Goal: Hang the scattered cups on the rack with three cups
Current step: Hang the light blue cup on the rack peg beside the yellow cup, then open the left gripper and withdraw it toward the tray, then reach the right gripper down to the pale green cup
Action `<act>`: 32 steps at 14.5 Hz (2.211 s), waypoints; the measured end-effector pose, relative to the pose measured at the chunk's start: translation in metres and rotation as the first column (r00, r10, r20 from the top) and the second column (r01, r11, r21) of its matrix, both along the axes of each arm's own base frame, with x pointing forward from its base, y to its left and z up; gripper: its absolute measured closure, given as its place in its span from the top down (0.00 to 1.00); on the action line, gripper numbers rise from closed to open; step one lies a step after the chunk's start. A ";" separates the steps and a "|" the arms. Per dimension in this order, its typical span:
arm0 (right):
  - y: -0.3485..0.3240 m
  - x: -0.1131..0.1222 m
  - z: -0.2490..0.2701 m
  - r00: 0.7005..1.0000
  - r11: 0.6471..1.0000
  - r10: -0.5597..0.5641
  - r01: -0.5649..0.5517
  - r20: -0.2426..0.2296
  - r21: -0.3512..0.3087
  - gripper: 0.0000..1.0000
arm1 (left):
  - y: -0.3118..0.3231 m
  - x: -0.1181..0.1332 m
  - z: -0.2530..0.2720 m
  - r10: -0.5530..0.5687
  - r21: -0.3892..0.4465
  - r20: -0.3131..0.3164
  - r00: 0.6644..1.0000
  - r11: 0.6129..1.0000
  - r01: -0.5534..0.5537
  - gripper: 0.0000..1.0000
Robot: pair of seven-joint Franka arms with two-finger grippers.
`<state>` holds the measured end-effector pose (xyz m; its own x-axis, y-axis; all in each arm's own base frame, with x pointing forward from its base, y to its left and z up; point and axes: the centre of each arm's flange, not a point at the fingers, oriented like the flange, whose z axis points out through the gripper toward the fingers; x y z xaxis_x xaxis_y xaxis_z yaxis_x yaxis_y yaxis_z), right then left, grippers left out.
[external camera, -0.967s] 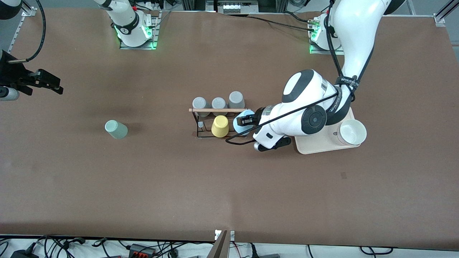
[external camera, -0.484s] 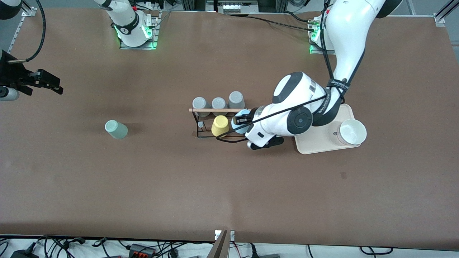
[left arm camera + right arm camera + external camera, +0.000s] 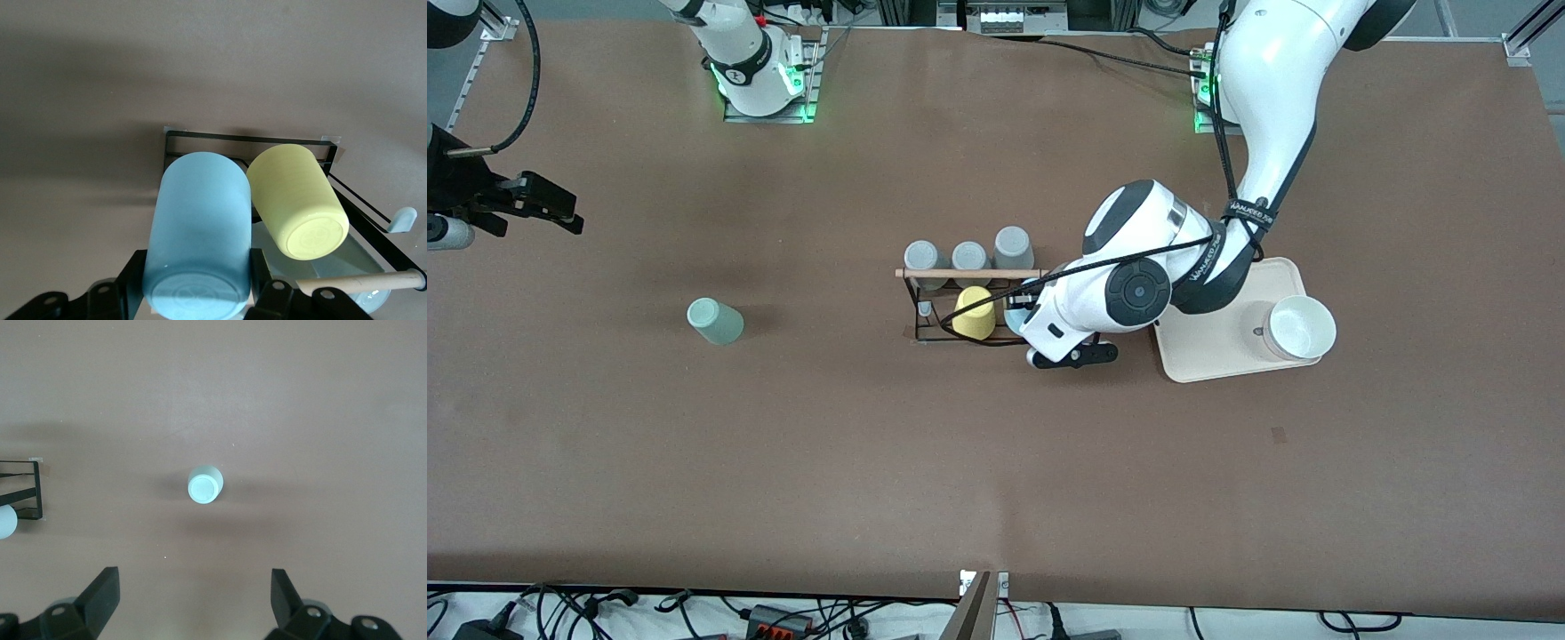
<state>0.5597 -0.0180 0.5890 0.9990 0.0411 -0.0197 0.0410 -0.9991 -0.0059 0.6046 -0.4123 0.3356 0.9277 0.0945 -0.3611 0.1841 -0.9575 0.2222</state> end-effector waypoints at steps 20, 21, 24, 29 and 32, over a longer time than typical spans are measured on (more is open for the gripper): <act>-0.003 0.000 0.001 1.000 1.000 -0.006 0.006 0.002 0.000 1.00 | 0.238 0.053 0.168 -0.016 0.194 0.158 0.987 0.981 -0.015 1.00; -0.004 0.000 0.001 1.000 1.000 -0.006 0.006 0.002 0.000 1.00 | 0.252 0.052 0.182 -0.029 0.232 0.184 0.983 0.973 -0.015 1.00; -0.003 0.001 -0.002 1.000 1.000 -0.006 0.006 -0.004 0.000 1.00 | 0.263 0.036 0.207 -0.053 0.298 0.213 0.976 0.954 -0.014 1.00; -0.003 0.016 -0.043 0.997 1.000 -0.005 0.005 -0.072 -0.002 1.00 | 0.279 0.010 0.184 -0.082 0.319 0.240 0.967 0.948 0.001 1.00; 0.000 0.040 -0.103 0.992 1.000 -0.002 0.001 -0.123 -0.006 1.00 | 0.298 -0.003 0.180 -0.105 0.327 0.239 0.965 0.945 0.022 1.00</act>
